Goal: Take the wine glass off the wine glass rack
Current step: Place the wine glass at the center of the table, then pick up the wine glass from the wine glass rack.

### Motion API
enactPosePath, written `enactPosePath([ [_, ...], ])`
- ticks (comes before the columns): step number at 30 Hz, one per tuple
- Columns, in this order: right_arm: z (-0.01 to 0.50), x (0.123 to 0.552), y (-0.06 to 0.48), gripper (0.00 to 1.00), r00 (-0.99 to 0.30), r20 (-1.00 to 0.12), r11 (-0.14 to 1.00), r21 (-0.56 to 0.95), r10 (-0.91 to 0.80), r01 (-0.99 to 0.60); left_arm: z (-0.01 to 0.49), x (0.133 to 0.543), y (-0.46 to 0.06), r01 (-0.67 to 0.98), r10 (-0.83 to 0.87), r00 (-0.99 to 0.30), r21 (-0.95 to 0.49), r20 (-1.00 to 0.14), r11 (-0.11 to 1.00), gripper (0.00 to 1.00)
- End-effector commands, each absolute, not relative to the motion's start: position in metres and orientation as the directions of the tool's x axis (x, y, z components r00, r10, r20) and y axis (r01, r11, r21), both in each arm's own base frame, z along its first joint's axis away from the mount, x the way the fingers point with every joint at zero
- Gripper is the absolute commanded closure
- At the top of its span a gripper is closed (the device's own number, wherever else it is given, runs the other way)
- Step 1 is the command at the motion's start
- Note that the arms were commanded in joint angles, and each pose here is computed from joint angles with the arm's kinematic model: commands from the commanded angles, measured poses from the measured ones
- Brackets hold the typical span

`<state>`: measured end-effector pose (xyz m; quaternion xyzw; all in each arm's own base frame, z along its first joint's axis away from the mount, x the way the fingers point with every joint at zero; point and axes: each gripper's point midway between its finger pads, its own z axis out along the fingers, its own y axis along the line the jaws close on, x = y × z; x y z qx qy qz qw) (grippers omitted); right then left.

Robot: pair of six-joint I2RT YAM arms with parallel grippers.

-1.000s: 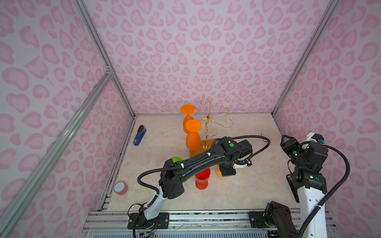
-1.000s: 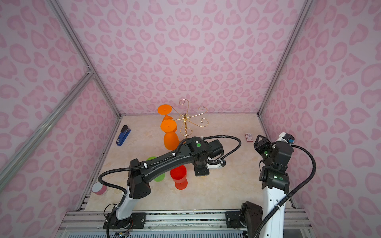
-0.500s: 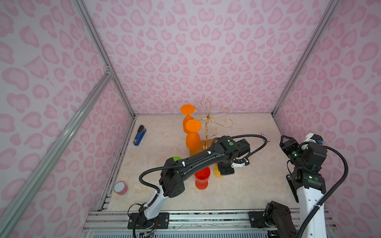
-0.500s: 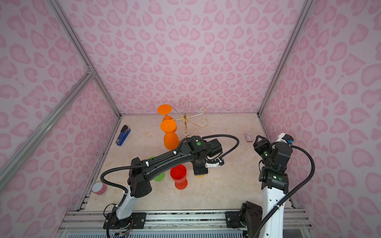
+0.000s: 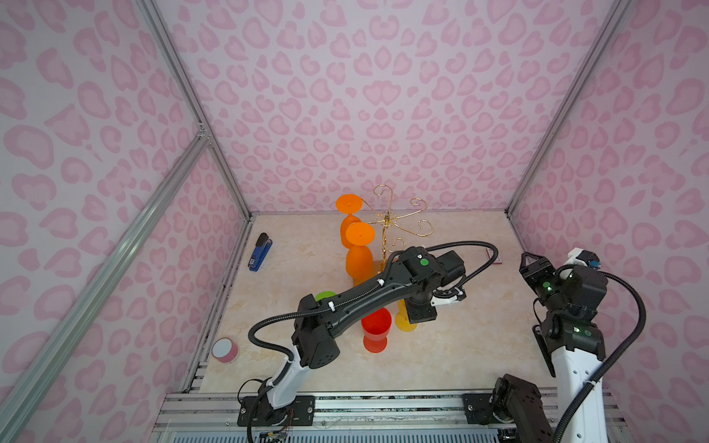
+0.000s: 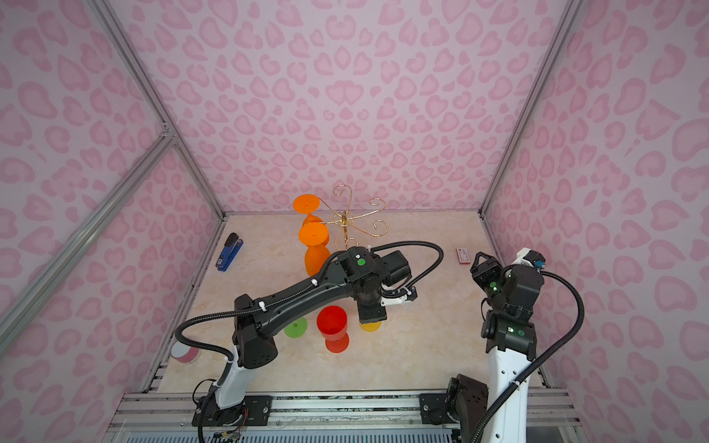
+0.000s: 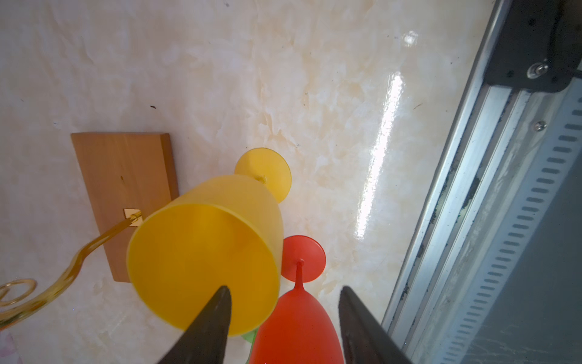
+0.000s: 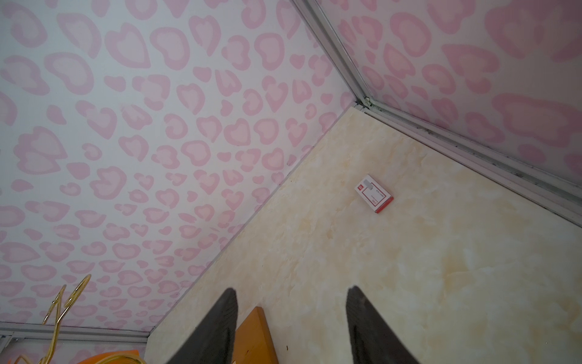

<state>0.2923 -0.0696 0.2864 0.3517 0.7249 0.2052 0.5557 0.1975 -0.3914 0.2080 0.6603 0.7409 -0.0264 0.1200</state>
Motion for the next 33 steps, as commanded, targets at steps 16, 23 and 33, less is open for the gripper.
enactPosePath([
  [16, 0.288, 0.299, -0.064, 0.43, -0.134, -0.634, 0.646, 0.726, 0.761, 0.234, 0.473, 0.211, -0.245, 0.731, -0.055, -0.406, -0.360, -0.912, 0.580, 0.38],
  [23, 0.285, 0.298, -0.062, 0.43, -0.140, -0.629, 0.643, 0.730, 0.765, 0.232, 0.470, 0.225, -0.176, 0.584, -0.374, -0.456, -0.589, -0.807, 0.559, 0.26],
  [33, 0.282, 0.297, -0.061, 0.43, -0.147, -0.619, 0.636, 0.737, 0.771, 0.231, 0.422, 0.266, -0.179, 0.467, -0.508, -0.632, -0.811, -0.585, 0.352, 0.30],
])
